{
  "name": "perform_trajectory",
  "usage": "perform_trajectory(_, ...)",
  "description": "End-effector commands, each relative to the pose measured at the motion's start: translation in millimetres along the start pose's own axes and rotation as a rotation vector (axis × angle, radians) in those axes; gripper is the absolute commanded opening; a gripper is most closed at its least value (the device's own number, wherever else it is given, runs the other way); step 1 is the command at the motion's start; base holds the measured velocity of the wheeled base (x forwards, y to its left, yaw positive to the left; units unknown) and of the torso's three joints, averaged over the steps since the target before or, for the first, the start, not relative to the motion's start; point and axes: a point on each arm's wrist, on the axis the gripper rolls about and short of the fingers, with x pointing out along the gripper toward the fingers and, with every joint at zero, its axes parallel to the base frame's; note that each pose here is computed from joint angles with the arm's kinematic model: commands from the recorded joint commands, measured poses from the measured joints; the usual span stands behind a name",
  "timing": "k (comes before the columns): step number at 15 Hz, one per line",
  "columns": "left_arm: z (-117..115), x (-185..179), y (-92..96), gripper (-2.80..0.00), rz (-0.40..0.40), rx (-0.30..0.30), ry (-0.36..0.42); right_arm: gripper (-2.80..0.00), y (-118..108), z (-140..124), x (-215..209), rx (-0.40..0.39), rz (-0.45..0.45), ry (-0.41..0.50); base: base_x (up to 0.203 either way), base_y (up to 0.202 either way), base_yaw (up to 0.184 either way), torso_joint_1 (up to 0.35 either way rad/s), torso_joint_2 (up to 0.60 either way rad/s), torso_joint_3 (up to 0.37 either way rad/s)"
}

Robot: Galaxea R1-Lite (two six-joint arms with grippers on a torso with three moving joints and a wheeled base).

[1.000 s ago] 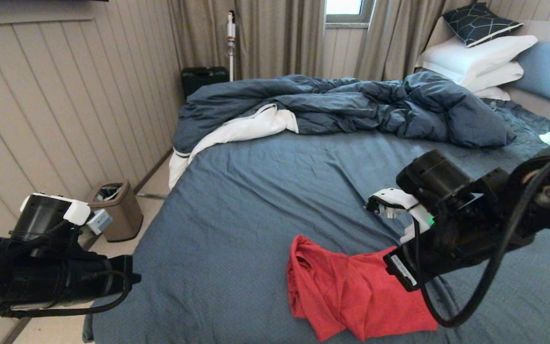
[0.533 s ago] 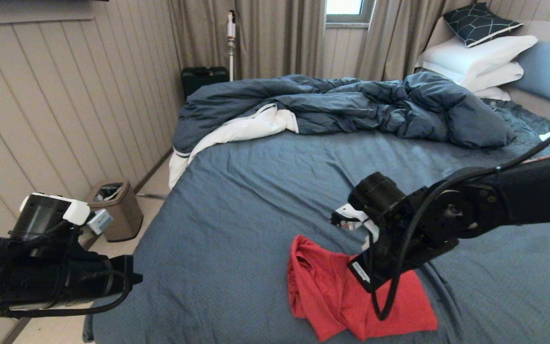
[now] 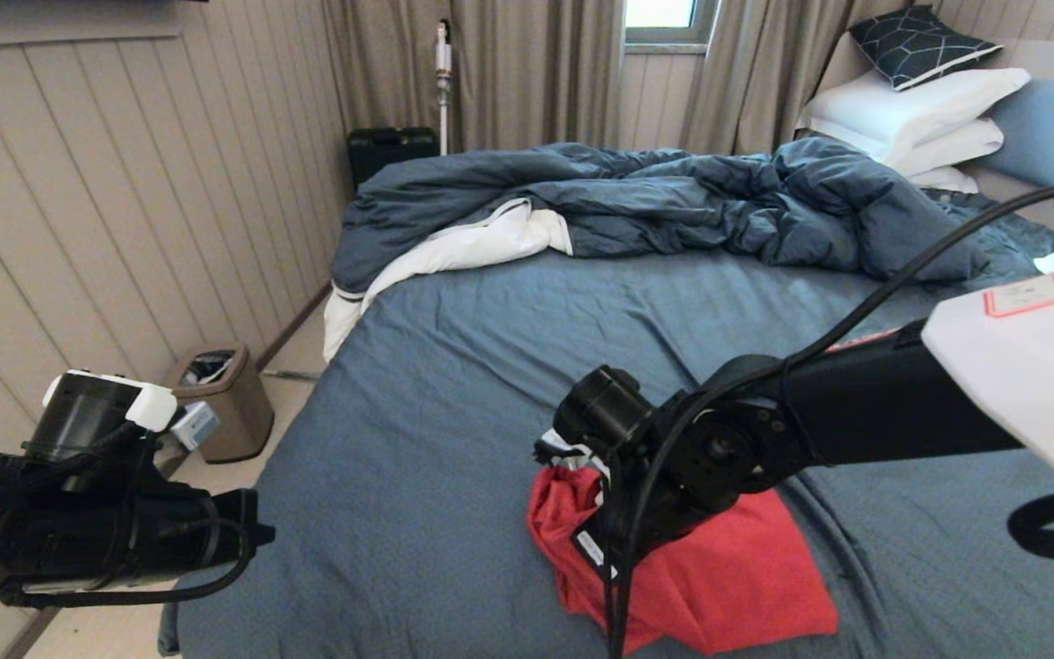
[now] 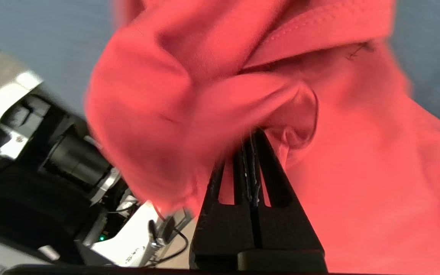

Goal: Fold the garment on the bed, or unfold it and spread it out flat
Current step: Fold the red T-shirt

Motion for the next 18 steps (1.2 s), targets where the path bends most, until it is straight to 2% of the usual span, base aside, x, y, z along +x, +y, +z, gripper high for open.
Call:
perform_trajectory(1,0.0,0.7,0.1,-2.8,0.001,-0.003,0.002,-2.8,13.9,0.6,-4.7,-0.033,0.018,-0.017,0.0,0.0,0.0,0.0,0.0,0.0)
perform_trajectory(5,0.1,0.5,0.0,-2.8,-0.001,-0.003,0.002,-2.8,30.8,-3.5,-25.1,-0.077,0.044,-0.063,0.0,0.0,0.0,0.0,0.0,0.0)
perform_trajectory(13,-0.4,0.6,0.0,-2.8,-0.002,-0.002,0.005,-2.8,13.6,-16.5,-92.2,-0.043,0.055,-0.217,0.0,0.0,0.0,0.0,0.0,0.0)
perform_trajectory(16,-0.4,0.6,-0.1,-2.8,-0.003,-0.002,0.005,-2.8,-2.4,-17.2,-83.8,0.0,0.022,-0.19,0.0,0.0,0.0,0.0,0.0,0.0)
perform_trajectory(18,-0.4,-0.1,-0.3,-2.8,-0.004,-0.001,0.002,-2.8,-13.6,-16.8,-61.9,0.03,-0.003,-0.127,0.0,0.0,0.0,0.0,0.0,0.0)
